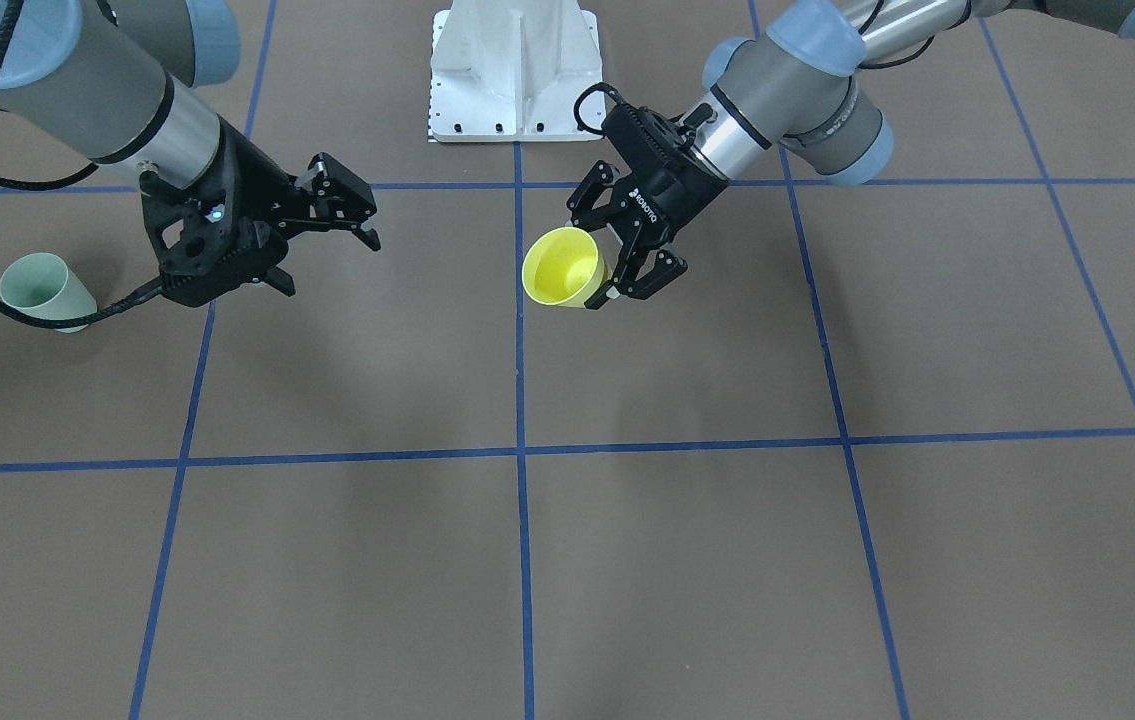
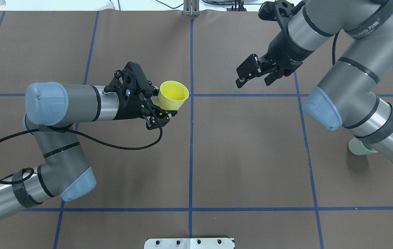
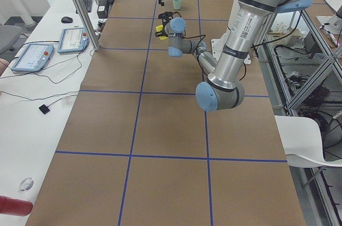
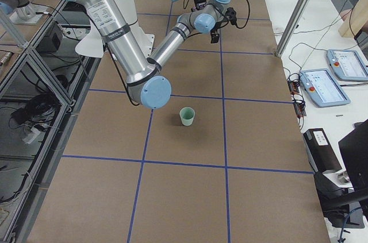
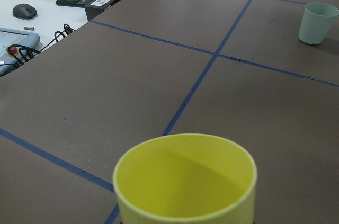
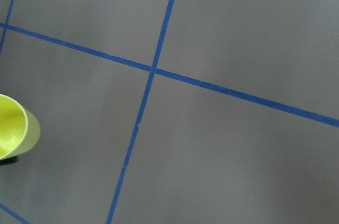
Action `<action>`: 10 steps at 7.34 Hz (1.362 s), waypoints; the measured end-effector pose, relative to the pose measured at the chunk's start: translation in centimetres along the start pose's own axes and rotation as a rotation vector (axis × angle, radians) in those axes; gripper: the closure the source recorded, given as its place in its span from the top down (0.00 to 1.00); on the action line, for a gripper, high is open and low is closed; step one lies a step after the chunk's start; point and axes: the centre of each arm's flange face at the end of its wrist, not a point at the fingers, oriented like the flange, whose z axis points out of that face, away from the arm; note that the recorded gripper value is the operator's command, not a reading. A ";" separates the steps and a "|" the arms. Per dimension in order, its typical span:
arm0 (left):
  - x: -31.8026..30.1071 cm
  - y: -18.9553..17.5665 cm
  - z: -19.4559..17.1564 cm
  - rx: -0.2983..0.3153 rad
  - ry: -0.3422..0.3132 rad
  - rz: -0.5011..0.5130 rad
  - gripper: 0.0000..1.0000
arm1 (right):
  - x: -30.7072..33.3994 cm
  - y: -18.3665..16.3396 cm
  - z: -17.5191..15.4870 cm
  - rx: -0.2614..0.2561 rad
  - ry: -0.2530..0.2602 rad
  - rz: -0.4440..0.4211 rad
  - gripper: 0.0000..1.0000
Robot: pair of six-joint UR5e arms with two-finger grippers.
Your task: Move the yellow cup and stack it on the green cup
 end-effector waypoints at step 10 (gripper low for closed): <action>2.8 -0.9 0.6 0.038 0.049 -0.014 0.00 | -6.8 0.1 6.0 0.054 -0.076 0.144 0.90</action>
